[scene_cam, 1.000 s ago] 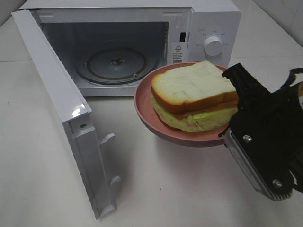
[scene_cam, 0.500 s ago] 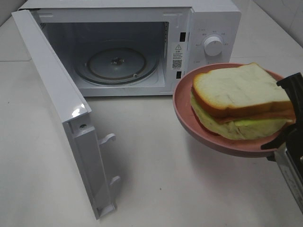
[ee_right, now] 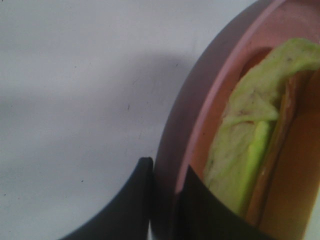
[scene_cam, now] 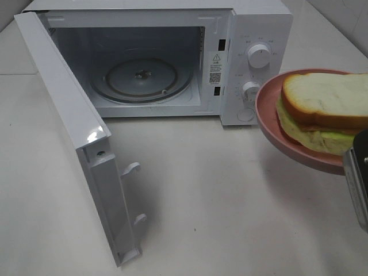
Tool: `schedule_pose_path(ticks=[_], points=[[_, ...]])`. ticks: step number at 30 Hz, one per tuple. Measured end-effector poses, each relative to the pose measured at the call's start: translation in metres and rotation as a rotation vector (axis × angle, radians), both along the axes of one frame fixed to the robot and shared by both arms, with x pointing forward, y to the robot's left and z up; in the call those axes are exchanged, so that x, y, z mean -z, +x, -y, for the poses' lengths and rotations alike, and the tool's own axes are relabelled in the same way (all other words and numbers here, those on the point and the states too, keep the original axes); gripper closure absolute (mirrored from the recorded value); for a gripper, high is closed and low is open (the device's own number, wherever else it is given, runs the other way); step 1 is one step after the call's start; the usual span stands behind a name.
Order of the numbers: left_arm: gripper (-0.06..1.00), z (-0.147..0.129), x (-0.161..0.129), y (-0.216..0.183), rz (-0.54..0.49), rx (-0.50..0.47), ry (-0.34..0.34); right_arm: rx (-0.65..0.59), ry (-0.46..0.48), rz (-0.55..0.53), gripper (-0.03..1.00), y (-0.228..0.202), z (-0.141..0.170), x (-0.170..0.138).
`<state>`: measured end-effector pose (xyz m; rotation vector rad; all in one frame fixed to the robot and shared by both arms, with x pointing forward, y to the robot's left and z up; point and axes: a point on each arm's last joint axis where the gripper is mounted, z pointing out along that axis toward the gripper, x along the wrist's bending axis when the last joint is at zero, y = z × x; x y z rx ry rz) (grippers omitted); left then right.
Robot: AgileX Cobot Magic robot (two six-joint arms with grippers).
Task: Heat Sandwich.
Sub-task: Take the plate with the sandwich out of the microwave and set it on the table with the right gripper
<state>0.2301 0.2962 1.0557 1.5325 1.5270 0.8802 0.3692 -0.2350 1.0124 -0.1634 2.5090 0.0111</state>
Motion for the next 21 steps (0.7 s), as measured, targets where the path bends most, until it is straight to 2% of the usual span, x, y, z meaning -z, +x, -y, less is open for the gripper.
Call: schedule_pose_path(ticks=[6, 12, 14, 17, 21], points=[[-0.05, 0.000, 0.000, 0.000, 0.000, 0.000, 0.000, 0.104, 0.006, -0.004, 0.87, 0.000, 0.005, 0.000], [-0.05, 0.000, 0.000, 0.000, 0.000, 0.000, 0.000, 0.291, 0.047, 0.009, 0.87, 0.000, 0.012, 0.000], [-0.05, 0.000, 0.000, 0.000, 0.000, 0.000, 0.000, 0.316, 0.049, 0.013, 0.87, 0.000, 0.013, 0.000], [-0.05, 0.000, 0.000, 0.000, 0.000, 0.000, 0.000, 0.437, 0.067, 0.035, 0.87, 0.000, 0.019, -0.001], [-0.05, 0.000, 0.000, 0.000, 0.000, 0.000, 0.000, 0.522, 0.085, 0.049, 0.87, 0.000, 0.022, -0.002]])
